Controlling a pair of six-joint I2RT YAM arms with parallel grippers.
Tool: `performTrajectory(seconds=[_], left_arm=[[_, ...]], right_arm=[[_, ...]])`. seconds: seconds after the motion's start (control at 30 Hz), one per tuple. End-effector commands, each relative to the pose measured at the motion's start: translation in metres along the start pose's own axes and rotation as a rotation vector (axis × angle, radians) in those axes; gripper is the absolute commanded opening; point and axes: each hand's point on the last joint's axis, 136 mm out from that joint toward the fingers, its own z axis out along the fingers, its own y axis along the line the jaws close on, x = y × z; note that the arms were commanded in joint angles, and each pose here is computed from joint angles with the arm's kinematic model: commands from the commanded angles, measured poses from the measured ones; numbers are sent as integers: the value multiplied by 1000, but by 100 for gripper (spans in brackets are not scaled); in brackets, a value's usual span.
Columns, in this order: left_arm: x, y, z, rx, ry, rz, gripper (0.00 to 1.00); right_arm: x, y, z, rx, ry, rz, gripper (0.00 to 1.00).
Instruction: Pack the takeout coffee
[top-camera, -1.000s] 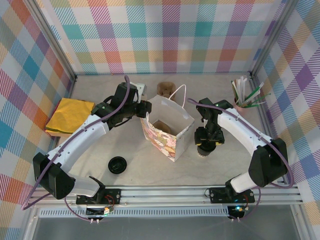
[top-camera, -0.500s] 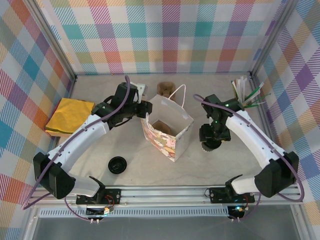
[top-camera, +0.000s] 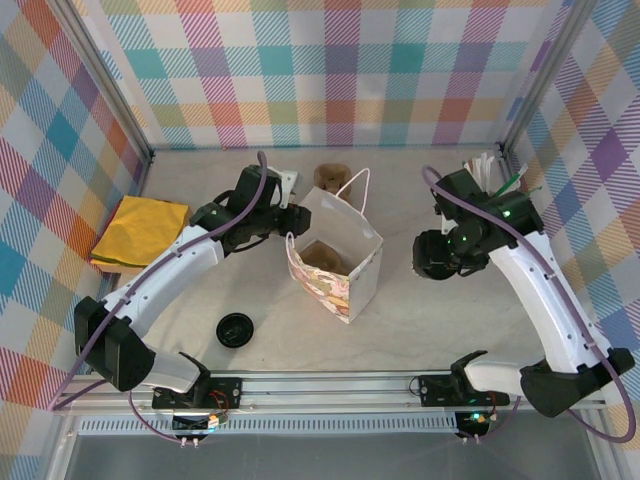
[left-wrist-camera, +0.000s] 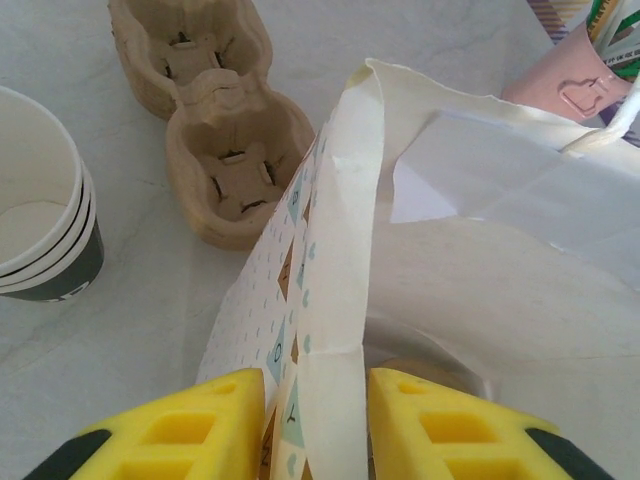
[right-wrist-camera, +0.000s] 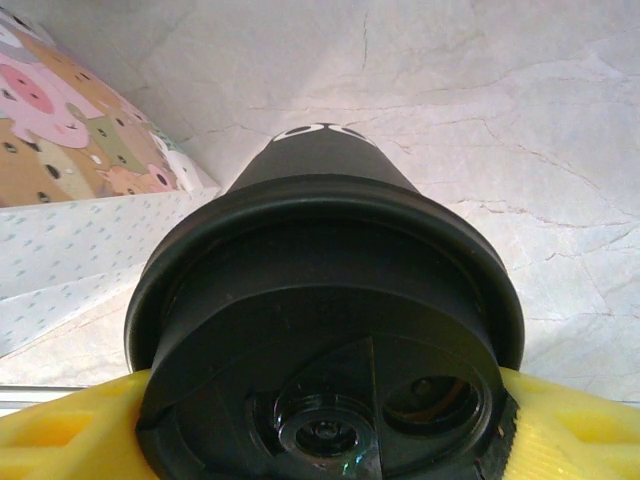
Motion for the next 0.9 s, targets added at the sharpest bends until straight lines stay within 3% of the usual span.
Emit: performTrajectory(seconds=[0.0, 0.87], left_arm=[[-12, -14, -3, 51, -32, 16, 33], [-19, -32, 4, 85, -29, 33, 33]], right_arm=[[5, -8, -18, 18, 0, -4, 74], [-36, 52, -98, -304, -185, -88, 73]])
